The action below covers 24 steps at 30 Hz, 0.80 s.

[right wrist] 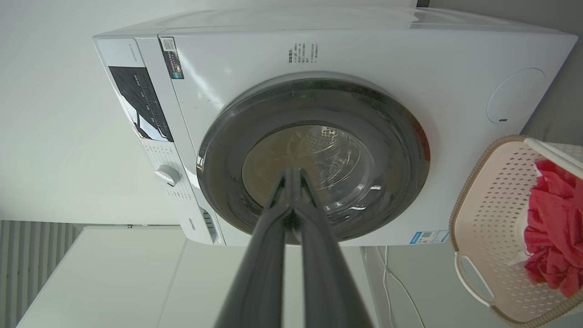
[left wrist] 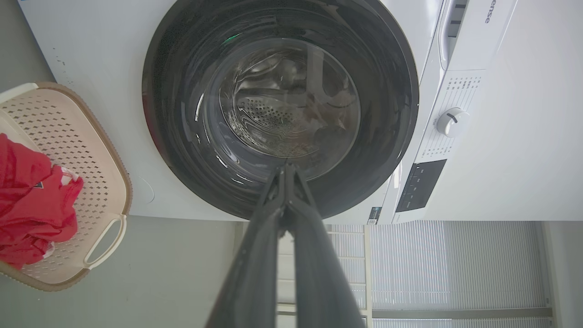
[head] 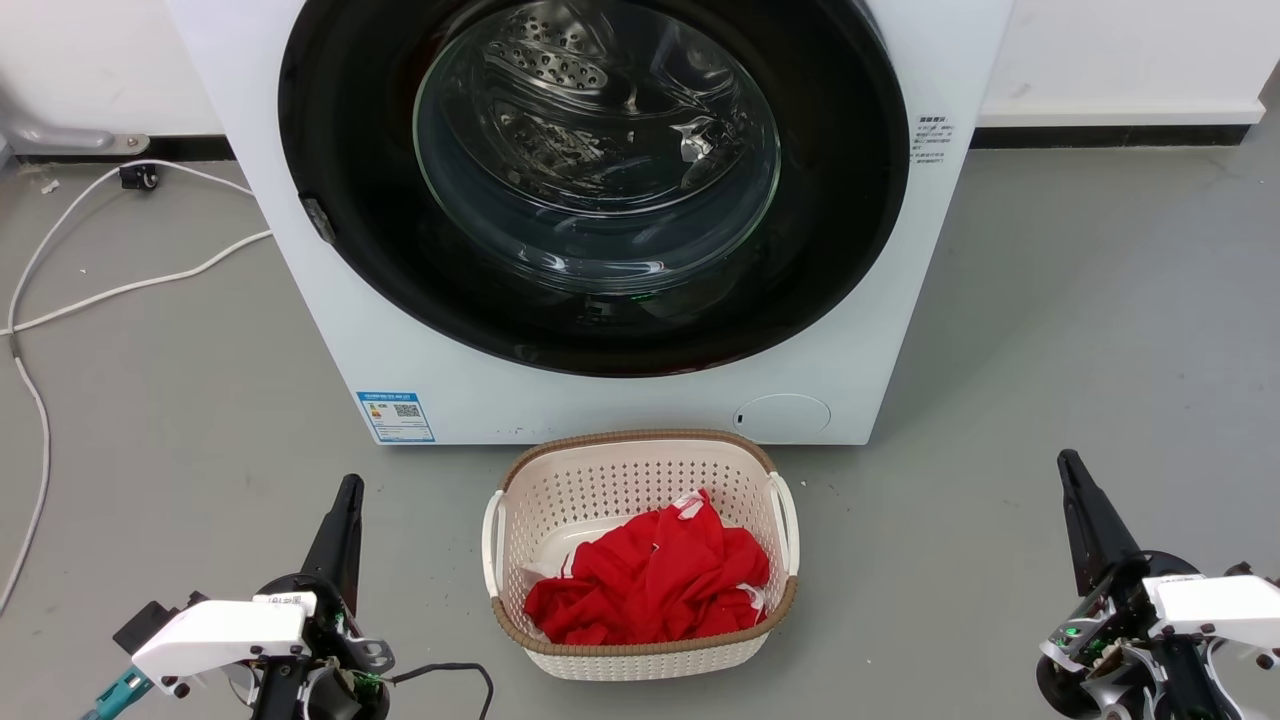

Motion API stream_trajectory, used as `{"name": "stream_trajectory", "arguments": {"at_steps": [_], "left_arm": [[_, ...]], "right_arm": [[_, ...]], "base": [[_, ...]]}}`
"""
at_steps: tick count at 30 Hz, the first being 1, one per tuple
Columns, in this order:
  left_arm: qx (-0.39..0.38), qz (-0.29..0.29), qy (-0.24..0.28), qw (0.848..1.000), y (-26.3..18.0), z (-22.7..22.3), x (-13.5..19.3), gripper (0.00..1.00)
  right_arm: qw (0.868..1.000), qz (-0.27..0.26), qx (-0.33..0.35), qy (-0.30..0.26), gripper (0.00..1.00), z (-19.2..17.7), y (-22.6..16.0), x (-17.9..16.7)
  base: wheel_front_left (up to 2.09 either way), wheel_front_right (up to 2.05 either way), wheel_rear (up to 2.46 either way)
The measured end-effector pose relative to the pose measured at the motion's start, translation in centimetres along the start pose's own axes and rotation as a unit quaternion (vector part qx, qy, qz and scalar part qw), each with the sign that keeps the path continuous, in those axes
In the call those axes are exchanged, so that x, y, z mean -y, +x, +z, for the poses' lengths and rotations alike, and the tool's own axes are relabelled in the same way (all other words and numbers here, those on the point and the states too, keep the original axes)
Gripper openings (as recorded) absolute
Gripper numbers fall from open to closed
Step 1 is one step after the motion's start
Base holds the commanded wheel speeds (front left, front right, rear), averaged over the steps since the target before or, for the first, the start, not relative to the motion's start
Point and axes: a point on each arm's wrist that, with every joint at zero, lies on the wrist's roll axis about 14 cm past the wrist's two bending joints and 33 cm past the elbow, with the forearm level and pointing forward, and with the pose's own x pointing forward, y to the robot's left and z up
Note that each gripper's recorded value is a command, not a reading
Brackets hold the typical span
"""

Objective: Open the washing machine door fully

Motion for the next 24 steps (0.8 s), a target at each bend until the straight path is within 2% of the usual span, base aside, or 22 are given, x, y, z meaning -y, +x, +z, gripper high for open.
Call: {"name": "stream_trajectory", "arguments": {"at_steps": [14,15,19,24], "left_arm": [[-0.001,0.000,0.001,1.000,0.0,0.0,0.0,0.00],[-0.001,0.000,0.001,1.000,0.0,0.0,0.0,1.00],[0.000,0.026,-0.003,1.000,-0.8,-0.2,-1.8,1.00],[-0.002,0.022,0.006,1.000,-0.7,-0.7,-1.5,1.00]], "right_arm": [[1.000,0.000,-0.001,0.000,0.00,0.0,0.0,0.0],[1.000,0.000,0.000,0.000,1.00,0.0,0.0,0.0],[1.000,-0.026,0.002,0.003,1.00,0.0,-0.8,1.8],[1.000,-0.022,0.009,0.002,1.00,-0.1,-0.9,1.5]], "base": [[0.00,0.00,0.00],[0.00,0.00,0.00],[0.00,0.00,0.00],[0.00,0.00,0.00]]}}
